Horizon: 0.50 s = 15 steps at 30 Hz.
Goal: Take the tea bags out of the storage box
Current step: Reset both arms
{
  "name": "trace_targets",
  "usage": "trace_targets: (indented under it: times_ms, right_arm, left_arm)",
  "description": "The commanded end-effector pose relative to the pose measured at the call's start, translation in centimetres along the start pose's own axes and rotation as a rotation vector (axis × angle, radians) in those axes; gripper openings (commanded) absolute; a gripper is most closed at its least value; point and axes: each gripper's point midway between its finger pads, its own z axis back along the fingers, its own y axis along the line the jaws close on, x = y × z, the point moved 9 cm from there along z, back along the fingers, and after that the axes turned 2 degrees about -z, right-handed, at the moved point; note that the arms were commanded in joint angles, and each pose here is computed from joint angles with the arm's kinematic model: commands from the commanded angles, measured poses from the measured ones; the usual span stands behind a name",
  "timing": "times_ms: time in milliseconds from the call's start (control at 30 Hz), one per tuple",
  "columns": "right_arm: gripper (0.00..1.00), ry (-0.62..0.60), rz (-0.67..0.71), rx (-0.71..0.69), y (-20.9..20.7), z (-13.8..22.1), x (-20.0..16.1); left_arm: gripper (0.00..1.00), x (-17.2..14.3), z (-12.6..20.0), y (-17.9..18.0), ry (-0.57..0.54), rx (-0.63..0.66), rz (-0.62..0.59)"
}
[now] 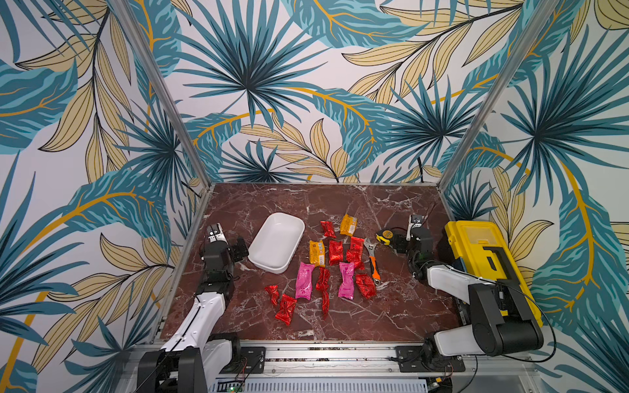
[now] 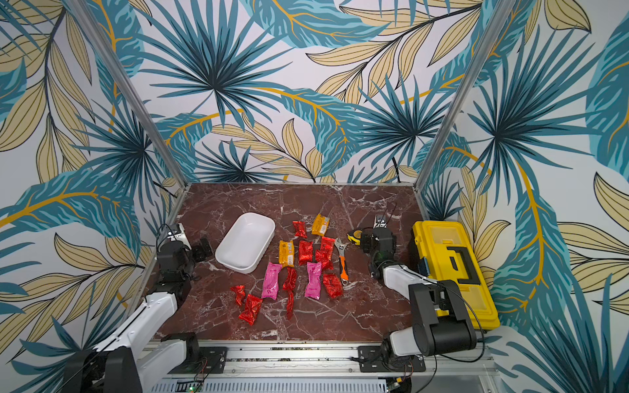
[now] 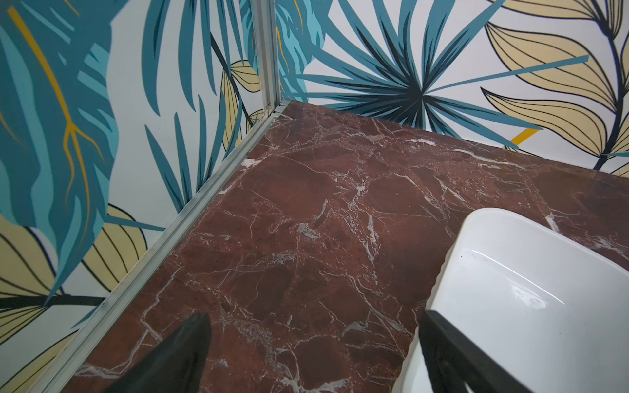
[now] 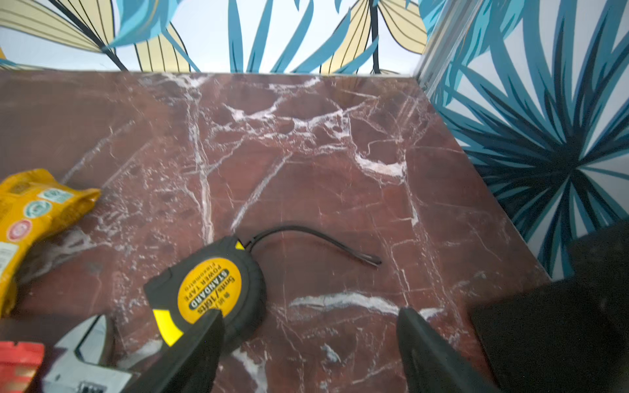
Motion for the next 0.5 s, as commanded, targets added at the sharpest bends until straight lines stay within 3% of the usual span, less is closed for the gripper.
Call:
trace_targets:
  times_ms: [0, 167, 467]
  right_arm:
    - [0.84, -0.099, -0.012, 0.046, 0.2, 0.0, -0.7]
    - [0.86, -0.164, -0.029, 0.081, 0.0, 0.3, -2.0]
    - [0.89, -0.119, -0.062, 0.075, -0.6, 0.0, -1.8]
  left_arm:
    - [1.0, -0.6, -0.3, -0.1, -0.051, -0.046, -0.008]
    - [1.0, -1.5, -1.2, -0.6, -0.086, -0.106, -0.014]
    - [1.0, -1.6, -3.2, -1.7, -0.204, -0.207, -0.061]
